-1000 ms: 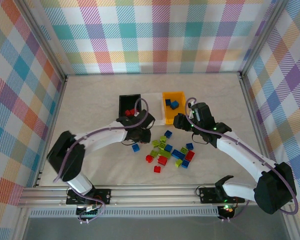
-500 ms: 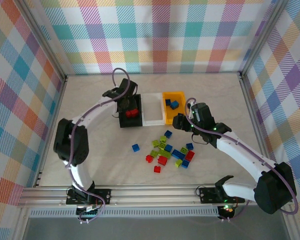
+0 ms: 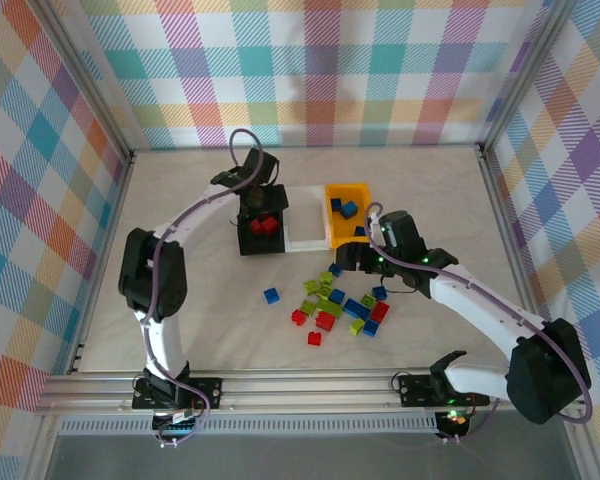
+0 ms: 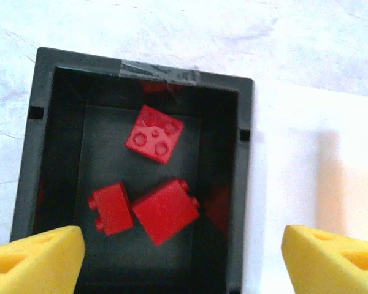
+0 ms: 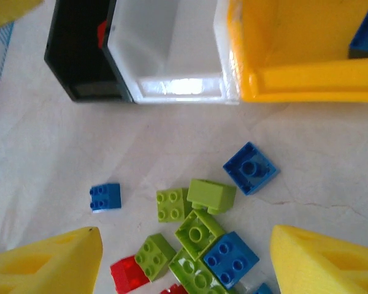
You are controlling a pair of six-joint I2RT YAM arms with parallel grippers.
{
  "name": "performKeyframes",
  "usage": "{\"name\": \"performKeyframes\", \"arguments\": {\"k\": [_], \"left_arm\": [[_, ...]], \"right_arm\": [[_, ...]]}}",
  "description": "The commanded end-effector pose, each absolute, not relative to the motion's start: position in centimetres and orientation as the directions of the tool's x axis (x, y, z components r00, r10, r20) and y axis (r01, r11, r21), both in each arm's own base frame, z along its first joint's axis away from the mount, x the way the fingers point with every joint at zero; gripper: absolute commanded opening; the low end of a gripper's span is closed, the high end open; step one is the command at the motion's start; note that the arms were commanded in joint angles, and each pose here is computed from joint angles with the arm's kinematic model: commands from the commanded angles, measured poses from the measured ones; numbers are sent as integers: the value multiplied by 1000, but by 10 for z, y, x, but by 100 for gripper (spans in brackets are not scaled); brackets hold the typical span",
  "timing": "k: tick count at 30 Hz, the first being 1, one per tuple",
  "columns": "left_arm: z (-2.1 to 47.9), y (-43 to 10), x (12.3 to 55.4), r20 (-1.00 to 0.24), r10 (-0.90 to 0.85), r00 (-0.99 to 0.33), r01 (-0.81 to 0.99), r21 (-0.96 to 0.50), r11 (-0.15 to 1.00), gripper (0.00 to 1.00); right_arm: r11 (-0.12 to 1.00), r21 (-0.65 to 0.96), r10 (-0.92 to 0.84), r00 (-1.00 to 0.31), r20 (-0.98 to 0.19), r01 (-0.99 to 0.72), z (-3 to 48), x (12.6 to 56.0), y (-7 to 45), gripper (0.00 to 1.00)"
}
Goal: Sort the legos into containers by color
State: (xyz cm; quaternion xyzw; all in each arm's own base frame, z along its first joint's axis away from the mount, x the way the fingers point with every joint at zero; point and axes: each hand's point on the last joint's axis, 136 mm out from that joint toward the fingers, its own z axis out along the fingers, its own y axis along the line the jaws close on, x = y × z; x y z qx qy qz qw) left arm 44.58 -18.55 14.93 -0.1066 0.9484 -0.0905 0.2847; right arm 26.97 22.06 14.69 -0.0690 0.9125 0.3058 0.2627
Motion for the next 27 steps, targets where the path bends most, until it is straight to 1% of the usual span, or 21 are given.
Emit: {"name": "performKeyframes", "arguments": {"k": [1,2,4,8,11,16,20,27], "left_arm": [[196,-195,420,-549,-301,-780,-99,-366,925,91],[200,-197,409,-549,-300,-780,-84,-383,920,95],[206,-197,389,-555,-294,-779,-63,-397,916,99],[200,-184,346,-548,-280,-788,-55,-391,919,100],[187,-172,319,-521,-282,-806,-67,-393,917,100],[173,-153,290,-496,-286,-820,-97,-372,923,100],[165,-146,278,-484,-289,-826,-112,-361,926,100],[164,-140,273,-488,-285,-825,-117,-346,931,100]], "right_arm": [[767,507,-117,-863,-492,-393,141,243,241,73],[760,503,-160,-868,-469,-412,136,233,246,73],[747,498,-239,-877,-417,-441,122,213,255,73],[733,420,-419,-841,-343,-536,94,170,265,72],[684,362,-534,-773,-341,-633,85,145,276,69],[581,354,-643,-680,-351,-732,86,116,299,65],[572,302,-695,-646,-315,-762,71,114,305,61],[574,228,-715,-617,-327,-786,62,126,310,59]]}}
